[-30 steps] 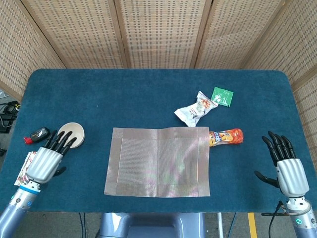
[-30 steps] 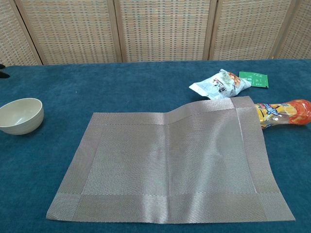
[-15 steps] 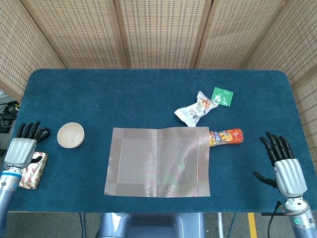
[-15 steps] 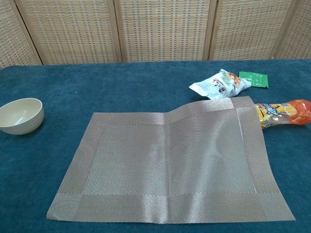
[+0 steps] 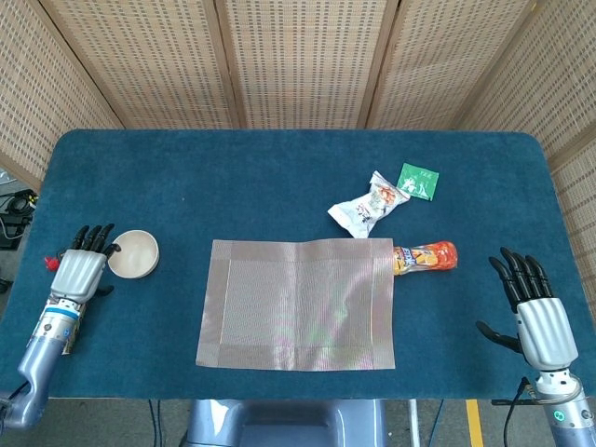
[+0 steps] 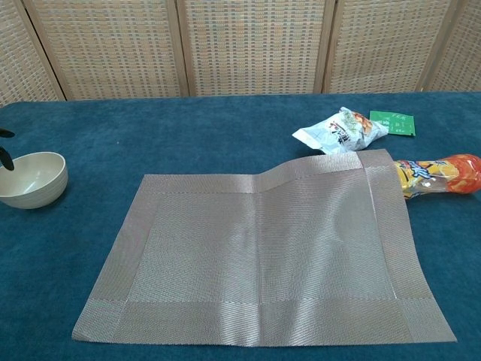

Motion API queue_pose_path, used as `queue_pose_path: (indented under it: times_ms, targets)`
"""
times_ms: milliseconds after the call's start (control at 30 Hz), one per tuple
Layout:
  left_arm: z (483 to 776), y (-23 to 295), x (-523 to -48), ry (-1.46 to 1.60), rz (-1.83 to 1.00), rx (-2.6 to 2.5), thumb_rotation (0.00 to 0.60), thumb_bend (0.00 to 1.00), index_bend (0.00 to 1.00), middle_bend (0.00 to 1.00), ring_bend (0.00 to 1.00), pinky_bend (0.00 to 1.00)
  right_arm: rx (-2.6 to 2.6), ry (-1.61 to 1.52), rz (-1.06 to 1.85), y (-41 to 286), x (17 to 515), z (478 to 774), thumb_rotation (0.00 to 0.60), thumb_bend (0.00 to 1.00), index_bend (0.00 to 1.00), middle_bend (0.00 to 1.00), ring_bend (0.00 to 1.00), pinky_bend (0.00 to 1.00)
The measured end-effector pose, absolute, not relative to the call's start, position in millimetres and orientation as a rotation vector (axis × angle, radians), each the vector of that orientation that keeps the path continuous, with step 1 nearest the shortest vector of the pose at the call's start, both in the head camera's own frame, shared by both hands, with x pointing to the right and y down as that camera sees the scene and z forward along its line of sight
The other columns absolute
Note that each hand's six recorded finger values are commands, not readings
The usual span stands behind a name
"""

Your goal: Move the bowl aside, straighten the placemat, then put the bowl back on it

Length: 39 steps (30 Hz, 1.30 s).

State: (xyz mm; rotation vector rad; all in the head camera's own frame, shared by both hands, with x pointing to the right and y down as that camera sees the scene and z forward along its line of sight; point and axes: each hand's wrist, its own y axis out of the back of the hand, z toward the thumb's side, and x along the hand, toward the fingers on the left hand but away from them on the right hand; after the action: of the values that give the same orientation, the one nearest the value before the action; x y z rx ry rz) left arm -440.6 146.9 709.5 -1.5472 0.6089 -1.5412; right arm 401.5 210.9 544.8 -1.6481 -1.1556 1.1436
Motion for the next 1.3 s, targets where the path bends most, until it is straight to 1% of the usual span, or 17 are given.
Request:
queue_pose_path:
  times_ms: [67, 167, 233, 333, 433, 533, 600, 833, 933, 1067, 1300]
  targets:
    - [714.2, 147.6, -434.6, 0.605, -1.540, -1.557, 0.600, 0.04, 0.36, 0.00, 0.00, 0.00, -1.650, -1.156, 1.142, 211.0, 401.5, 544.5, 0.600, 0.18, 0.00, 0.00, 0.00, 0.00]
    - [721.6, 148.7, -424.6, 0.600, -1.536, -1.575, 0.600, 0.09, 0.43, 0.00, 0.00, 0.00, -1.650, -1.158, 1.141, 211.3, 401.8, 543.8, 0.600, 0.18, 0.00, 0.00, 0.00, 0.00]
    - [725.9, 149.1, -418.1, 0.591, -1.530, -1.579, 0.600, 0.15, 0.54, 0.00, 0.00, 0.00, -1.650, -1.160, 1.141, 211.2, 402.4, 543.5, 0.600, 0.18, 0.00, 0.00, 0.00, 0.00]
    - [729.9, 148.8, -410.3, 0.581, -1.517, -1.576, 0.600, 0.22, 0.66, 0.00, 0.00, 0.00, -1.651, -1.162, 1.143, 211.1, 403.0, 543.3, 0.600, 0.18, 0.00, 0.00, 0.00, 0.00]
    - [730.0, 148.2, -403.3, 0.595, -1.494, -1.578, 0.600, 0.30, 0.71, 0.00, 0.00, 0.00, -1.652, -1.163, 1.141, 211.1, 403.1, 543.0, 0.600, 0.18, 0.00, 0.00, 0.00, 0.00]
    - [729.5, 148.3, -399.8, 0.602, -1.478, -1.577, 0.600, 0.38, 0.72, 0.00, 0.00, 0.00, -1.654, -1.162, 1.141, 211.3, 403.0, 543.0, 0.600, 0.18, 0.00, 0.00, 0.00, 0.00]
    - [728.9, 148.9, -399.7, 0.604, -1.474, -1.577, 0.600, 0.41, 0.73, 0.00, 0.00, 0.00, -1.655, -1.162, 1.139, 211.5, 402.7, 542.9, 0.600, 0.18, 0.00, 0.00, 0.00, 0.00]
    - [725.7, 149.1, -401.3, 0.617, -1.468, -1.578, 0.600, 0.41, 0.73, 0.00, 0.00, 0.00, -1.656, -1.163, 1.136, 212.2, 402.4, 542.2, 0.600, 0.18, 0.00, 0.00, 0.00, 0.00]
    - [720.2, 147.5, -394.5, 0.623, -1.433, -1.582, 0.600, 0.41, 0.73, 0.00, 0.00, 0.00, -1.656, -1.164, 1.137, 212.2, 402.5, 541.9, 0.600, 0.18, 0.00, 0.00, 0.00, 0.00]
    - [710.6, 145.5, -376.0, 0.624, -1.367, -1.601, 0.600, 0.41, 0.73, 0.00, 0.00, 0.00, -1.656, -1.168, 1.134, 212.0, 402.9, 540.9, 0.600, 0.18, 0.00, 0.00, 0.00, 0.00]
    - [692.6, 142.6, -330.3, 0.607, -1.235, -1.640, 0.600, 0.41, 0.72, 0.00, 0.00, 0.00, -1.655, -1.179, 1.129, 211.6, 404.4, 538.5, 0.600, 0.18, 0.00, 0.00, 0.00, 0.00]
